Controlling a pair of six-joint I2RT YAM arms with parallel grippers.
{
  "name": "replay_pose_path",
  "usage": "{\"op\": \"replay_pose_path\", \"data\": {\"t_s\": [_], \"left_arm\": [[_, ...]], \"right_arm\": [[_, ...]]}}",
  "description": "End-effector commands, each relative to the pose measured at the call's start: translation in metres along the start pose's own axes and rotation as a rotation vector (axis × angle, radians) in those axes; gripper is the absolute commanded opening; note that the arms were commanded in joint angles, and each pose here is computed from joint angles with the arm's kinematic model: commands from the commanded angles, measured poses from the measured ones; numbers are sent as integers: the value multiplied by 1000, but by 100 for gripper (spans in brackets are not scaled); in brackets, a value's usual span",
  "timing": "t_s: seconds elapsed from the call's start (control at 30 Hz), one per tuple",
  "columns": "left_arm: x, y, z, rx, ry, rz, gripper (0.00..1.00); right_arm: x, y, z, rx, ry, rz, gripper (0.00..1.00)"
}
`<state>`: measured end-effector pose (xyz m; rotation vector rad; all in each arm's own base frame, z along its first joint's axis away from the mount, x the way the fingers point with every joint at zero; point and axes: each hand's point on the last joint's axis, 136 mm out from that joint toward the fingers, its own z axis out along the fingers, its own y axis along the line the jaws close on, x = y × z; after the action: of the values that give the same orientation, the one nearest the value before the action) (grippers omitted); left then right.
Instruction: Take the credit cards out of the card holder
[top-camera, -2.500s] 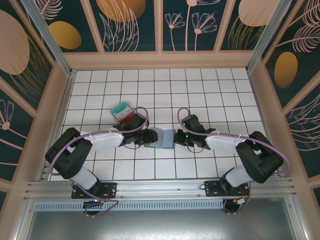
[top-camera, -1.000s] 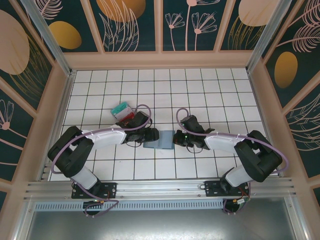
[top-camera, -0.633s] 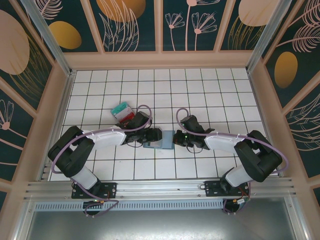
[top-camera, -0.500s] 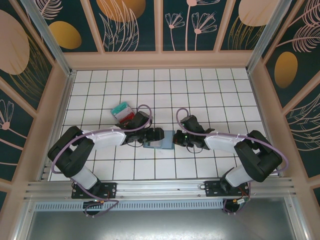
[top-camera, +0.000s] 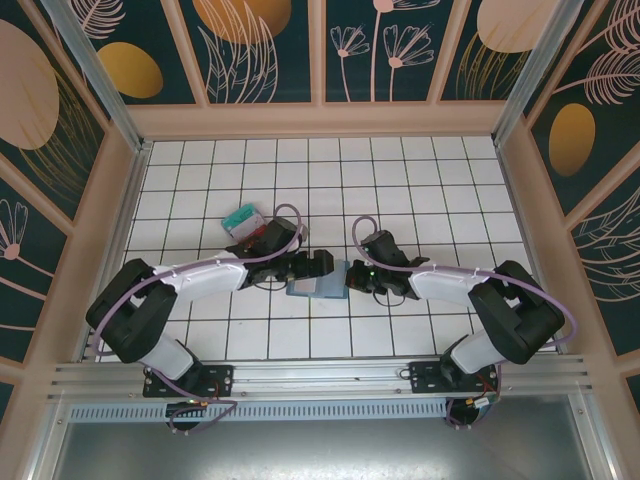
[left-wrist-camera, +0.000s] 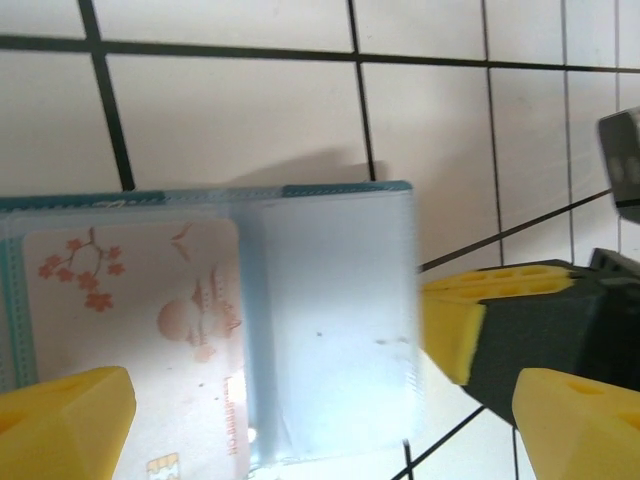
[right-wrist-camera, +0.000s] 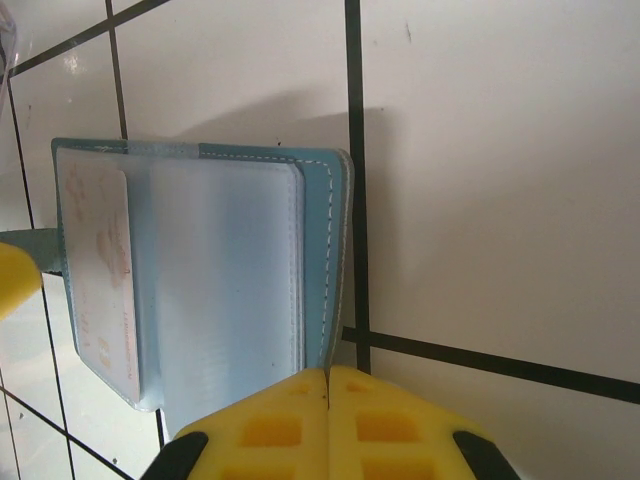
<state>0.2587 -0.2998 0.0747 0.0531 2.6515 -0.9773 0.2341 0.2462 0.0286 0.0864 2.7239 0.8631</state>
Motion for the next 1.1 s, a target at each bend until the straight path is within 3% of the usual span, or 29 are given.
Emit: {"op": "replay_pose_path", "data": {"t_s": [0.0, 0.13, 0.3, 0.47, 0.6, 0.87, 1.07], "left_arm": [[-7, -15, -10, 23, -16, 35, 96], [-12, 5, -15, -68, -43, 33, 89], [-13, 42, -23, -204, -55, 34, 61], [-8, 61, -21, -240, -35, 42, 42], [0, 67, -12, -233, -11, 35, 35], [10, 69, -2, -187, 12, -2, 21], [16, 74, 3, -192, 35, -13, 17]], "right_arm": [[-1, 3, -2, 6, -6, -18, 0], [-10, 6, -12, 18, -41, -24, 4], [-27, 22, -26, 9, -93, -23, 12], [-37, 45, -32, -36, -115, -27, 22], [-40, 46, -28, 20, -128, -30, 28], [-22, 77, -8, -157, -5, -55, 9], [-12, 86, 10, -211, 75, -52, 11]]}}
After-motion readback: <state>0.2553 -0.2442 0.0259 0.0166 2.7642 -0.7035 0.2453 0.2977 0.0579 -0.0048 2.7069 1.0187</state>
